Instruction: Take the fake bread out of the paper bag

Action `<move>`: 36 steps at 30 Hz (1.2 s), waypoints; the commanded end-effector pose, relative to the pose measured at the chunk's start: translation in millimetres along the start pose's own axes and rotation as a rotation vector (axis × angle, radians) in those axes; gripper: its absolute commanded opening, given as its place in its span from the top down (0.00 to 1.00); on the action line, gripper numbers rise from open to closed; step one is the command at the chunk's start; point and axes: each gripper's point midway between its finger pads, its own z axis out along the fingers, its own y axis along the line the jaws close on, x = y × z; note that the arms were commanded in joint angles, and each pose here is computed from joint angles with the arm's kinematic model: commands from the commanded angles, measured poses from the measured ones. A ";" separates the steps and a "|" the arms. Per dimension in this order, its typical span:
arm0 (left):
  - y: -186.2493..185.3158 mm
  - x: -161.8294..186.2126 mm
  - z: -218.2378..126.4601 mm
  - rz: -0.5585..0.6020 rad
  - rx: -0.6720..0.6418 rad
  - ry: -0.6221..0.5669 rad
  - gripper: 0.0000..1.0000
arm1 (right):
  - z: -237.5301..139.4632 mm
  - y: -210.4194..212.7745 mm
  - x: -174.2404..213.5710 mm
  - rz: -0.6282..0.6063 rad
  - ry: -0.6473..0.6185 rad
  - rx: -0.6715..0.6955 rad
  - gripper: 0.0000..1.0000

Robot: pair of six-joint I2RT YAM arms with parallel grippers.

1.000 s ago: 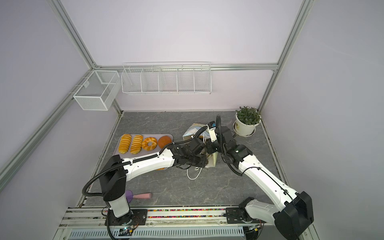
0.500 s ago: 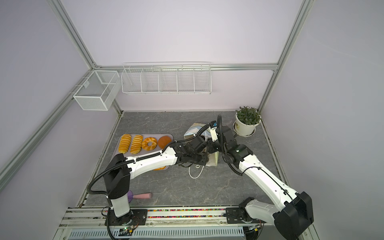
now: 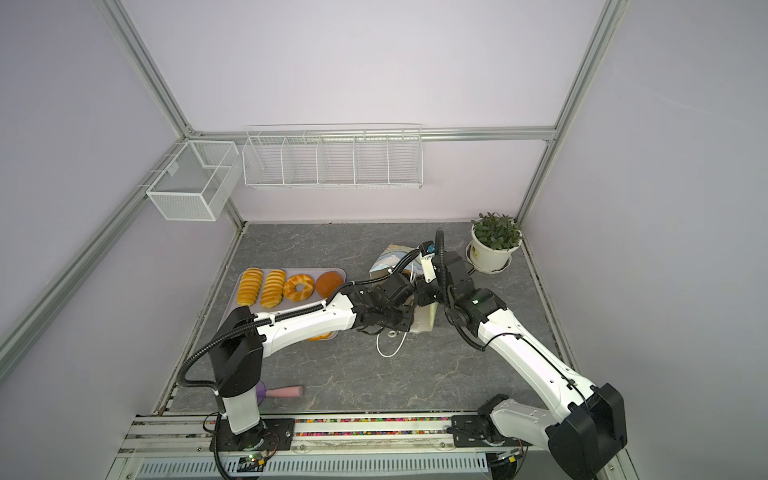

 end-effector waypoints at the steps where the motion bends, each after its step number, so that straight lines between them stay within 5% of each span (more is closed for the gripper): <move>1: 5.3 -6.5 -20.7 0.000 -0.030 -0.040 0.85 | -1.9 13.8 -7.0 -0.017 -0.031 -0.056 0.93; 15: 23.3 20.3 -74.8 -0.034 -0.032 -0.067 0.95 | 4.7 11.2 -7.5 -0.010 -0.028 -0.042 0.93; 23: 4.4 24.8 -67.2 0.139 -0.027 -0.086 0.66 | 3.7 12.7 -7.0 0.005 -0.032 -0.053 0.93; 36: 25.9 16.5 -44.6 0.413 -0.262 -0.053 0.60 | -5.1 15.3 -13.4 0.017 -0.041 -0.067 0.93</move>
